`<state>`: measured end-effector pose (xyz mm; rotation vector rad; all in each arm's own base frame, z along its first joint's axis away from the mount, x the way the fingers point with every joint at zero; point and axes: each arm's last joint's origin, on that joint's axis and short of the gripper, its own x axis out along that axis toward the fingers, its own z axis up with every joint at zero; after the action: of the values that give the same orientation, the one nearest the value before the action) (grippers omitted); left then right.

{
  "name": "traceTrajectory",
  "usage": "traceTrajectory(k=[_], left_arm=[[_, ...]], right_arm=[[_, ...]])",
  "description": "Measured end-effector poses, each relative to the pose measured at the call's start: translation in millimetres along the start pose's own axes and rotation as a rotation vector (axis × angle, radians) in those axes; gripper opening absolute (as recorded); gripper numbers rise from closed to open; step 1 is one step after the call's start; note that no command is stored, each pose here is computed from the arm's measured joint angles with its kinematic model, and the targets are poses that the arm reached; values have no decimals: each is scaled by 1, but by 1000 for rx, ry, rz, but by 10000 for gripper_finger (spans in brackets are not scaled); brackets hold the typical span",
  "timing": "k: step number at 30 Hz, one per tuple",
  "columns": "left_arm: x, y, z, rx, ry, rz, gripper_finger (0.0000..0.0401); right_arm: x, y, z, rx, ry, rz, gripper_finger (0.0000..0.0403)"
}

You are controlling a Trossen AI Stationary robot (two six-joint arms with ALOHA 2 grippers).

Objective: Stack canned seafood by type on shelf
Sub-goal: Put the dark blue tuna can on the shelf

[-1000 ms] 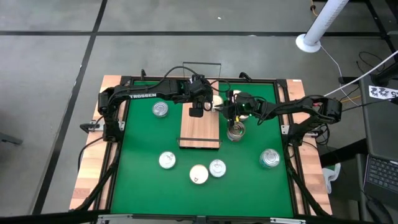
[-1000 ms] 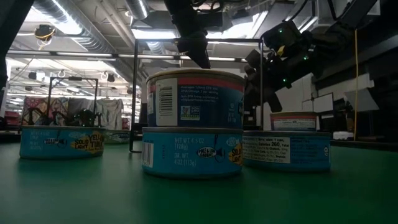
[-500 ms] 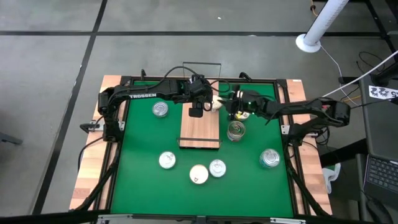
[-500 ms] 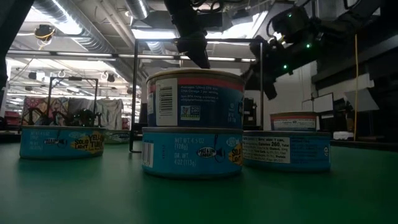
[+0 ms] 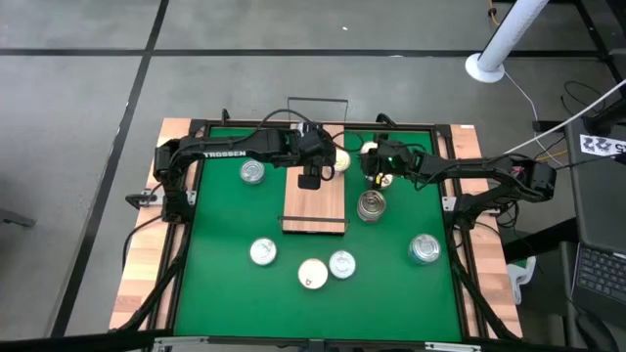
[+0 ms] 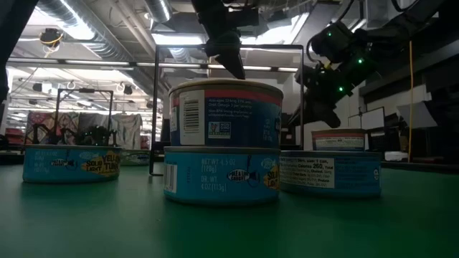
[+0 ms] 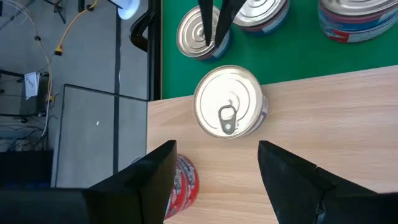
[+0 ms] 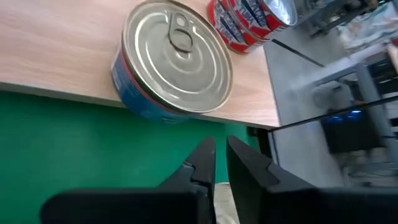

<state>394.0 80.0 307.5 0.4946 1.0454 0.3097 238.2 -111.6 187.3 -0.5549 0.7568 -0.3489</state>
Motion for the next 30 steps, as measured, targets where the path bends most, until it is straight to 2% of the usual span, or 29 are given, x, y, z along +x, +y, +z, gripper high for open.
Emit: traceTrajectory(k=[7,15,30], left_arm=[[-4,-8,4,0,-13,-10,224],[-11,-23,11,31,-37,-28,224],[-22,-45,20,75,-79,-52,224]], right_arm=[[1,-3,-2,32,-58,64,23],[14,4,-8,27,-20,99,15],[32,7,-5,35,-118,85,14]])
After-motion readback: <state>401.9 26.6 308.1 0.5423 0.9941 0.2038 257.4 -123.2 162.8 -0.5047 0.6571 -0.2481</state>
